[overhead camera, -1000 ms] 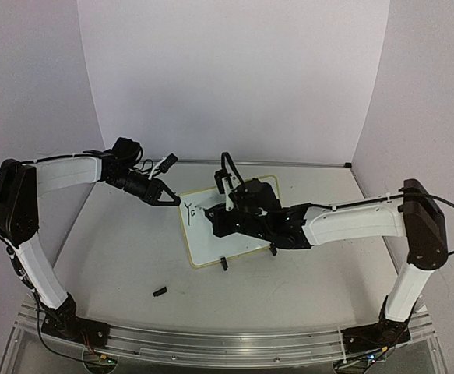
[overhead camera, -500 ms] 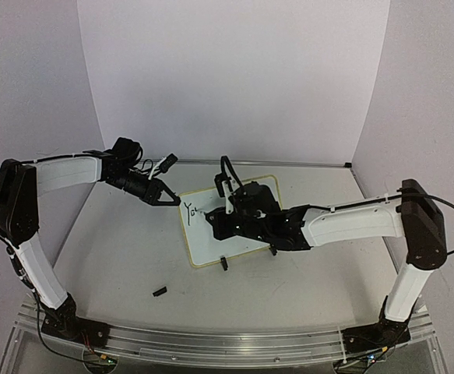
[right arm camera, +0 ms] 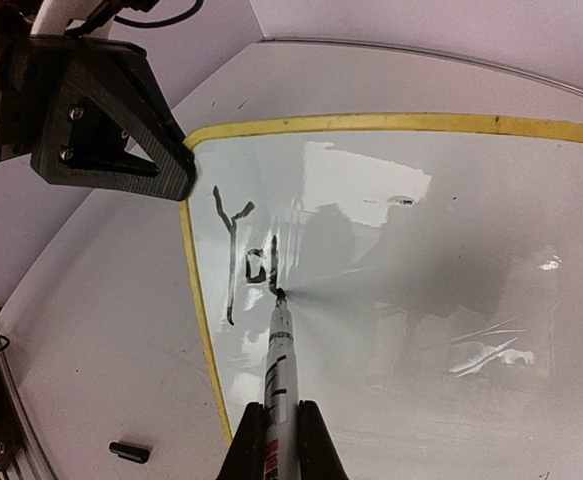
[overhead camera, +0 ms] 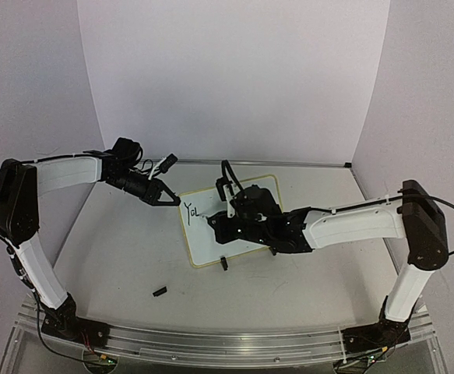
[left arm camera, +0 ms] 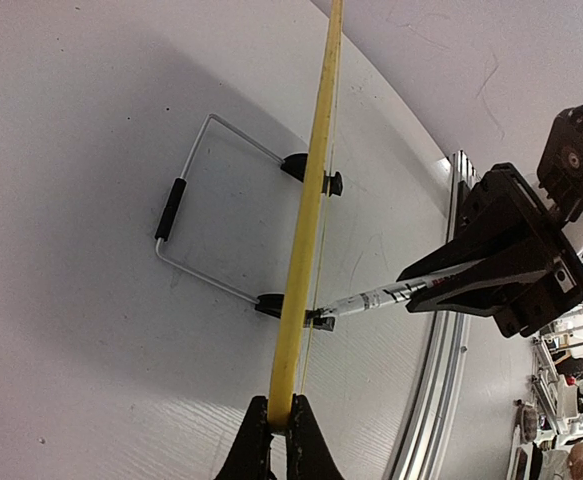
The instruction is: Write a sentence on the whiteboard
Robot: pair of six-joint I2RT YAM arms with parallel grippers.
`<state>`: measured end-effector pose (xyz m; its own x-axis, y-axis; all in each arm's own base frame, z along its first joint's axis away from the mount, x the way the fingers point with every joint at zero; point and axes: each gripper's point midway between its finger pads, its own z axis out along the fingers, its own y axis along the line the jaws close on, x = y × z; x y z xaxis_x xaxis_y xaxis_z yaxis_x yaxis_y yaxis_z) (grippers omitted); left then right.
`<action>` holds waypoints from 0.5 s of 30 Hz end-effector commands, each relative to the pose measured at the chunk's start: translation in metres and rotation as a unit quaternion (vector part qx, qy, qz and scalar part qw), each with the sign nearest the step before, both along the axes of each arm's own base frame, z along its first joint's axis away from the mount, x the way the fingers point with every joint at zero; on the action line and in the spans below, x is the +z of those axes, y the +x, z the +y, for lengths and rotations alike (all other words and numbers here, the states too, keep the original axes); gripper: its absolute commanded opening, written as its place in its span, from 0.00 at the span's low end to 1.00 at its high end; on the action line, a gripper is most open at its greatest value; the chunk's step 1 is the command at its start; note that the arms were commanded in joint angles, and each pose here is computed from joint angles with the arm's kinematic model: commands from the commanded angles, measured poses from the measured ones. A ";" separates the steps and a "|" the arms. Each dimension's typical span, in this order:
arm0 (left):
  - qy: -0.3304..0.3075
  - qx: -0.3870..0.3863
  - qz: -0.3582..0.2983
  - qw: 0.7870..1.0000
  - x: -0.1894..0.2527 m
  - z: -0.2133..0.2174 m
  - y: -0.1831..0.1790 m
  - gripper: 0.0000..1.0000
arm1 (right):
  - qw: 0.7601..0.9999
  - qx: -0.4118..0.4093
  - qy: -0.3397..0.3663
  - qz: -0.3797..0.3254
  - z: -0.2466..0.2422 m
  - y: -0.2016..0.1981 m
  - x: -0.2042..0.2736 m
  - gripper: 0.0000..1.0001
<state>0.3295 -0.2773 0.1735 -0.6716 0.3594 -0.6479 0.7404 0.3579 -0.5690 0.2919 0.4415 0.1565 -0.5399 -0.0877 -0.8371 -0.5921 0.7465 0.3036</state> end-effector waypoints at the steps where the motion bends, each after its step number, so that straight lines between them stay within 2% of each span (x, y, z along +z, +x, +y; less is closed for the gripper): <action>1: 0.002 -0.012 -0.028 1.000 0.009 -0.005 0.004 0.00 | 0.999 -0.039 -0.003 -0.027 -0.015 0.013 0.021 0.00; 15: 0.003 -0.012 -0.027 1.000 0.008 -0.005 0.005 0.00 | 0.997 -0.047 0.008 -0.053 -0.008 0.022 0.036 0.00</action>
